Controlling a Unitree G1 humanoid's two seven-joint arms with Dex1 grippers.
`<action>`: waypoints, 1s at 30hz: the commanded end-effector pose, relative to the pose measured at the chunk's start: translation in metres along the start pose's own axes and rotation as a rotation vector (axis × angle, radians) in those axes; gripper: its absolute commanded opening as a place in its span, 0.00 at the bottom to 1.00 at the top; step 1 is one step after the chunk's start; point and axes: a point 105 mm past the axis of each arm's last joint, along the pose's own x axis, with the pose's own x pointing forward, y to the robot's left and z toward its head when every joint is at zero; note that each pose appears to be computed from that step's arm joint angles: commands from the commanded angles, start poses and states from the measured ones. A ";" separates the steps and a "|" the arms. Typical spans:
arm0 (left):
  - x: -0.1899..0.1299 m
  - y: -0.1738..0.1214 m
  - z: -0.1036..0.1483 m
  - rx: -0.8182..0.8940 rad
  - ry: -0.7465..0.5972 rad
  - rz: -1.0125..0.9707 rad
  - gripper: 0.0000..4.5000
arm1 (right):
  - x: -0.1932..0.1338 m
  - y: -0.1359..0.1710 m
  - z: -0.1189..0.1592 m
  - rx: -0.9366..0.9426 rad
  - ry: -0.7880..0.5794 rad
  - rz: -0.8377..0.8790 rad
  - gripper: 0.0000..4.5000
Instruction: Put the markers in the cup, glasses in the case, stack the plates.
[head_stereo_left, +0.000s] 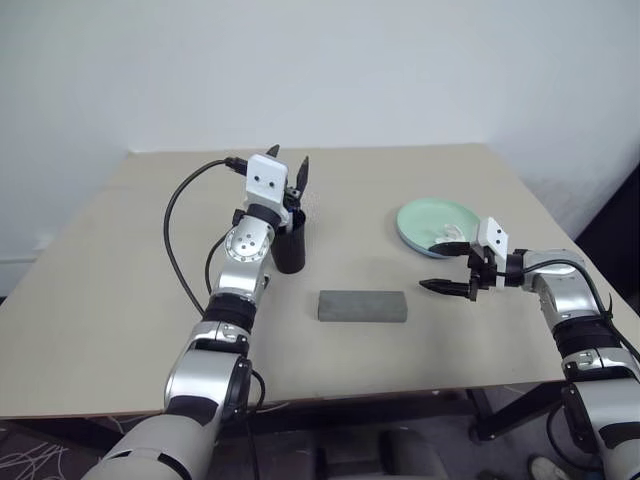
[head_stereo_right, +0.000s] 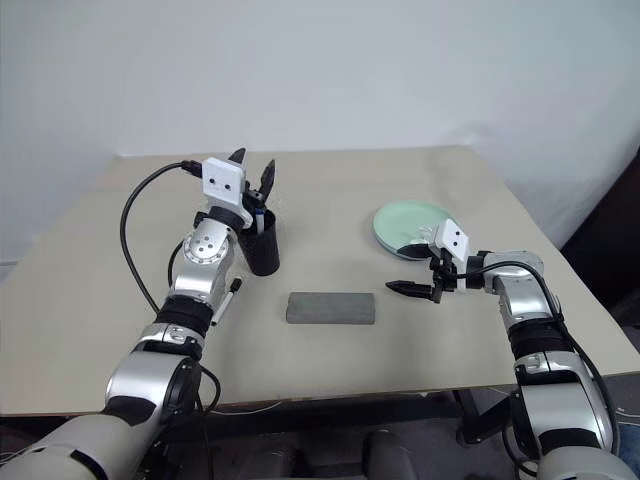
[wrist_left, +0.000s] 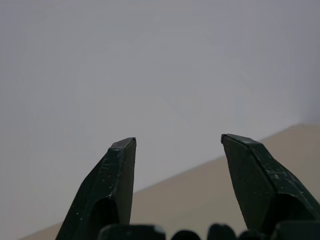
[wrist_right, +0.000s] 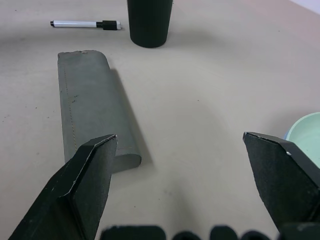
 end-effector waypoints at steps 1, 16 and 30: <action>0.011 0.007 0.030 0.011 -0.095 0.020 0.62 | -0.004 -0.004 0.014 -0.053 -0.024 -0.016 0.97; -0.016 0.075 0.046 -0.131 0.213 0.069 0.62 | -0.005 -0.004 0.011 -0.047 -0.019 -0.011 0.97; -0.119 0.050 -0.002 -0.022 0.743 -0.390 0.62 | 0.002 -0.004 0.011 -0.048 -0.023 0.007 0.97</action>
